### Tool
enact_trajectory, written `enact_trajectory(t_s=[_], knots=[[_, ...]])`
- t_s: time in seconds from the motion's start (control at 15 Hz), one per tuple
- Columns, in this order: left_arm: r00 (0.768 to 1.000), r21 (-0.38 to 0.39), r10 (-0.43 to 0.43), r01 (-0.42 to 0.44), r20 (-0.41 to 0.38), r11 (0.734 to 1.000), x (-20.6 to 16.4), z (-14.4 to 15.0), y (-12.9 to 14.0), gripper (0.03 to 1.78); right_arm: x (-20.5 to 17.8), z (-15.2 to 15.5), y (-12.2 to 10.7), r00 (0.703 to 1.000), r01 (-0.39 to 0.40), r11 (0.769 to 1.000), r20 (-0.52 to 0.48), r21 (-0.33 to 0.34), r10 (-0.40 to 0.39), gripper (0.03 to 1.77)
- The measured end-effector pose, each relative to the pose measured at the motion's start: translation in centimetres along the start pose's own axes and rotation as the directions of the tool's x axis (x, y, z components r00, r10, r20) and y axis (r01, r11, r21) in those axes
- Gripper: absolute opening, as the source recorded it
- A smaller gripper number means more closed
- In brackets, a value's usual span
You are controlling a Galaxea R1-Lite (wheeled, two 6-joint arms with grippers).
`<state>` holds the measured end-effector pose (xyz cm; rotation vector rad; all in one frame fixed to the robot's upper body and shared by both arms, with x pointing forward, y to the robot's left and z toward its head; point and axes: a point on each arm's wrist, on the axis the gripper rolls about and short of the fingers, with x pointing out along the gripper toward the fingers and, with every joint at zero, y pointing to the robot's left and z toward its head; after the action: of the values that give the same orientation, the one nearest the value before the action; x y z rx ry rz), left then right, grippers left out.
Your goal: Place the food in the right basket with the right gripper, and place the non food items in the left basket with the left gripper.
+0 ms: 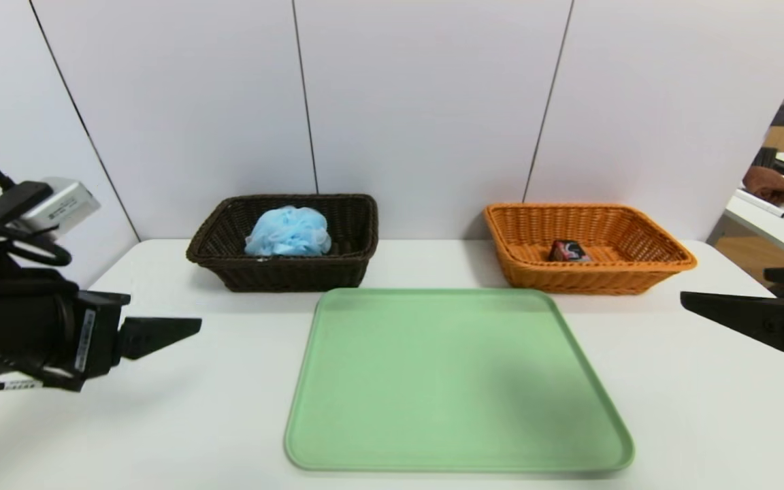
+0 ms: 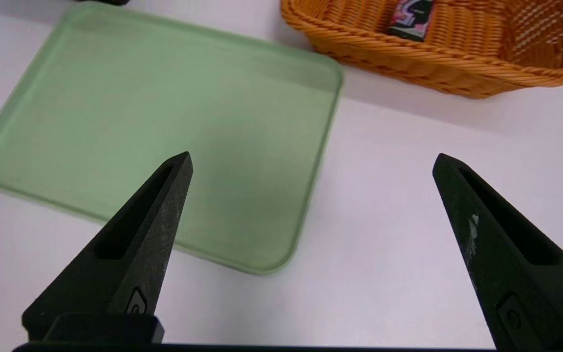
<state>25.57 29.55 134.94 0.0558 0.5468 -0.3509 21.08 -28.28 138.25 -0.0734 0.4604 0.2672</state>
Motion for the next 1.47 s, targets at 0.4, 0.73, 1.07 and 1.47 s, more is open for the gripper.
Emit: enact_trajectory(t_s=[0.4,0.73,1.07,1.47], knots=[[0.998,0.047,-0.067,0.067,-0.003,0.997,-3.8,-4.3,-1.6,1.69,-4.2,-2.4,-1.1,0.992,0.075,0.997,0.102,0.022,-0.076,1.70],[0.998,0.049,-0.051,0.049,0.037,0.998,-5.8,-7.3,-1.6,1.69,-6.5,-5.5,-1.8,0.984,0.093,0.995,0.150,0.040,-0.098,1.70],[0.995,0.037,0.025,-0.029,0.101,0.999,-7.6,-9.9,-1.3,1.69,-8.3,-7.6,-2.2,0.974,0.115,0.991,0.189,0.065,-0.126,1.70],[0.962,-0.005,0.195,-0.198,0.193,0.980,-9.3,-12.8,-1.4,1.69,-9.8,-9.4,-2.4,0.942,0.218,0.967,0.231,0.132,-0.244,1.70]])
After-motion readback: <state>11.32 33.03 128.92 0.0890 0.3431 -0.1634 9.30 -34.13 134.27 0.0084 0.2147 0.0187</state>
